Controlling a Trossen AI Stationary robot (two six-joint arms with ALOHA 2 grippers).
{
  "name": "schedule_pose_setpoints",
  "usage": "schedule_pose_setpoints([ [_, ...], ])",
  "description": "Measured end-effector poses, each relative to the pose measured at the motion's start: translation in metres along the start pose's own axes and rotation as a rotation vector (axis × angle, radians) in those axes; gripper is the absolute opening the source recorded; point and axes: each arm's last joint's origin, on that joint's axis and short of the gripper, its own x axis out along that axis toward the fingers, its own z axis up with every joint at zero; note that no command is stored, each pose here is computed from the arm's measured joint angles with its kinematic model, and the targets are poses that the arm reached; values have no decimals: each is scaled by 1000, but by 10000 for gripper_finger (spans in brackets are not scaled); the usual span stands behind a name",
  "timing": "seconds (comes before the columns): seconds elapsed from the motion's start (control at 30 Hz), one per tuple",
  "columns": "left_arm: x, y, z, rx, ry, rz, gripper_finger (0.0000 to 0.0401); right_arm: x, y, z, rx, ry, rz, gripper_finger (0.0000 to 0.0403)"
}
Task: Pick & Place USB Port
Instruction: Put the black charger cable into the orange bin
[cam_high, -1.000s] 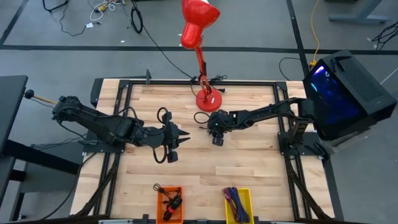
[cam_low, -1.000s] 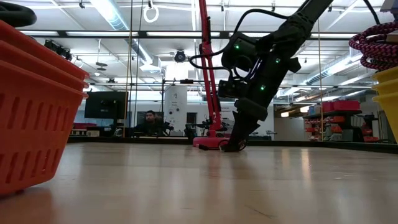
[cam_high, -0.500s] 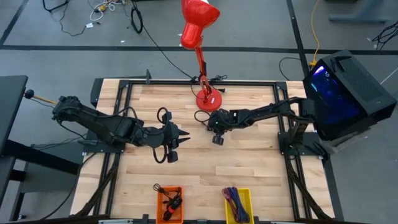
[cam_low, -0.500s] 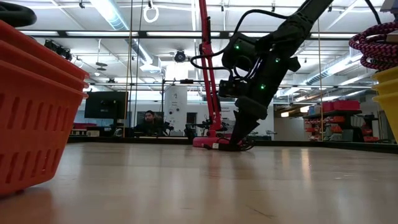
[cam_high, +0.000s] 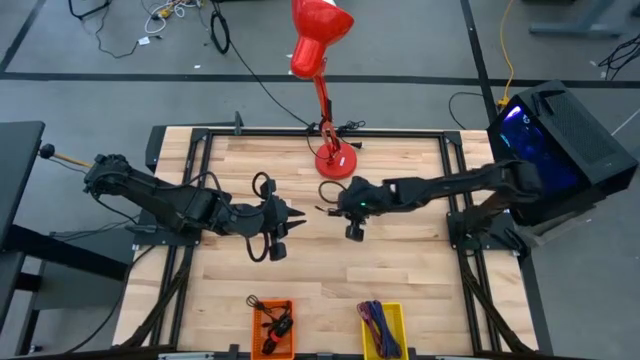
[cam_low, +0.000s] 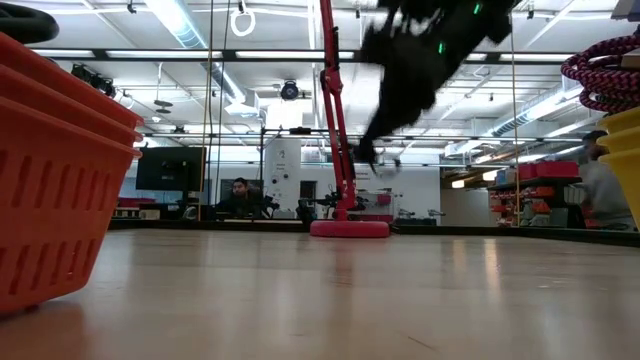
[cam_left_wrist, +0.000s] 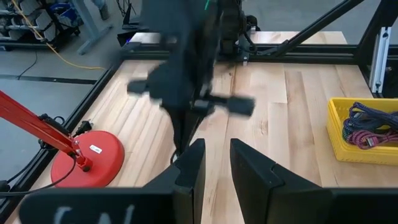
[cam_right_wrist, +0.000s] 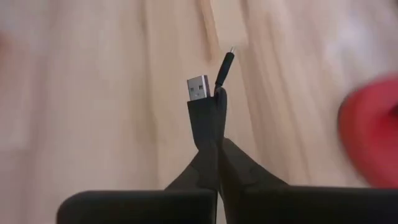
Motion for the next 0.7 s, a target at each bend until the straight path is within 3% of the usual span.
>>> schedule_pose_setpoints([
  [0.37,0,-1,7,-25,-67,-11,80,-116,38,35,-52,-502,24,0],
  [0.7,-2,-2,23,-9,-212,-23,80,-142,57,43,-111,-695,52,0],
])
